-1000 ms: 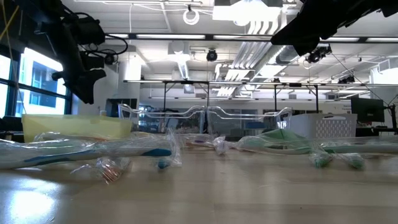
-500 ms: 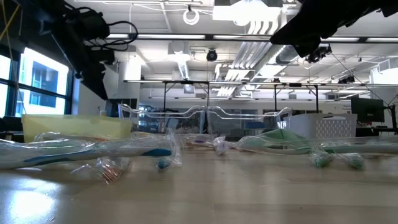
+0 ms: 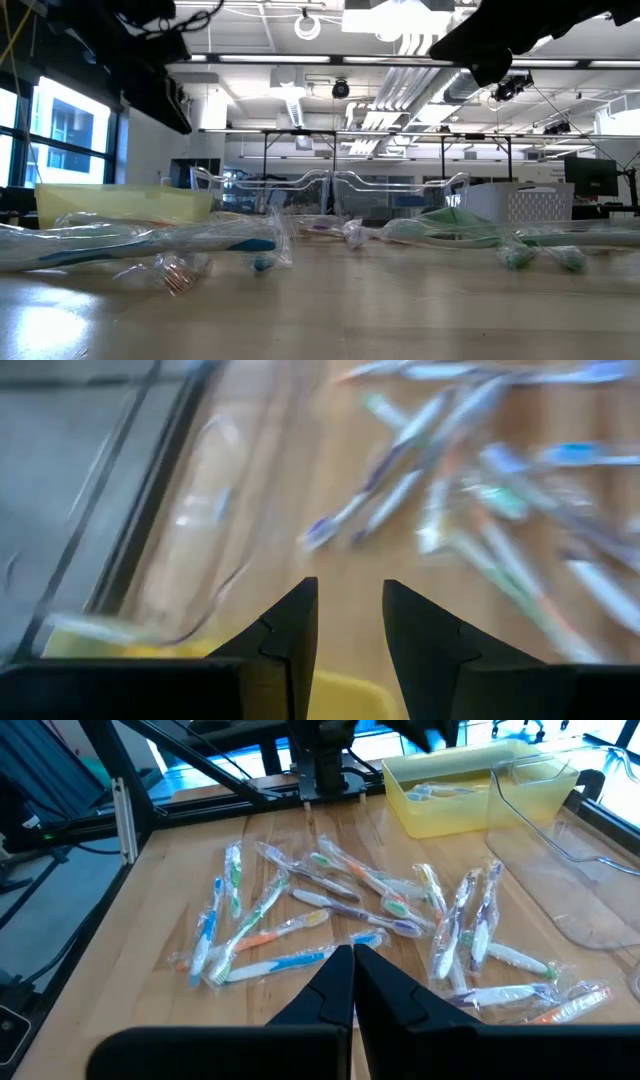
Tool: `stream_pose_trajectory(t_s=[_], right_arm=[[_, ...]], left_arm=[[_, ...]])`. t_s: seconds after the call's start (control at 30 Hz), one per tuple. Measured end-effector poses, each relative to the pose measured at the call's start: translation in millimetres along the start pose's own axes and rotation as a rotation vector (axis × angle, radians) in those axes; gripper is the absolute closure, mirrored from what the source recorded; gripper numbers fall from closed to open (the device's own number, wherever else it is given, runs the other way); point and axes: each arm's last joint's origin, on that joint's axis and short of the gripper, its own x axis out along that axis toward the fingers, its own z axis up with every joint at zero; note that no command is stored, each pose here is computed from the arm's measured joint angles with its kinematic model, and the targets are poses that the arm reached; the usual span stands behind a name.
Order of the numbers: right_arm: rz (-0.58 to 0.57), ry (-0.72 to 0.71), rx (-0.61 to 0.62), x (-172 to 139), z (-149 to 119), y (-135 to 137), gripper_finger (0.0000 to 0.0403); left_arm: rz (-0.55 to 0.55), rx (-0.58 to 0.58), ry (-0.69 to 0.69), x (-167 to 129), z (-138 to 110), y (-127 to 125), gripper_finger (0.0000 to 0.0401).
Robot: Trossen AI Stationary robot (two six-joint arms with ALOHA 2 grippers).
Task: Pick & Place Toothbrushes
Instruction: Put the orange toothbrush into the left transparent bin
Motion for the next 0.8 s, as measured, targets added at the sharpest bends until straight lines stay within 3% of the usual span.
stream_pose_trajectory(t_s=[0.17,0.33,0.8], right_arm=[[0.0,0.0,-0.002,0.0,0.0,0.0,0.04],[0.0,0.001,-0.007,0.0,-0.1,0.0,0.04],[-0.004,0.018,-0.016,0.0,-1.8,-0.5,0.04]], left_arm=[[-0.166,0.041,-0.082,-11.9,4.7,-22.8,0.029],[-0.262,0.096,-0.138,-17.1,10.4,-41.2,0.029],[-0.323,0.201,-0.151,-19.7,12.3,-60.1,0.029]])
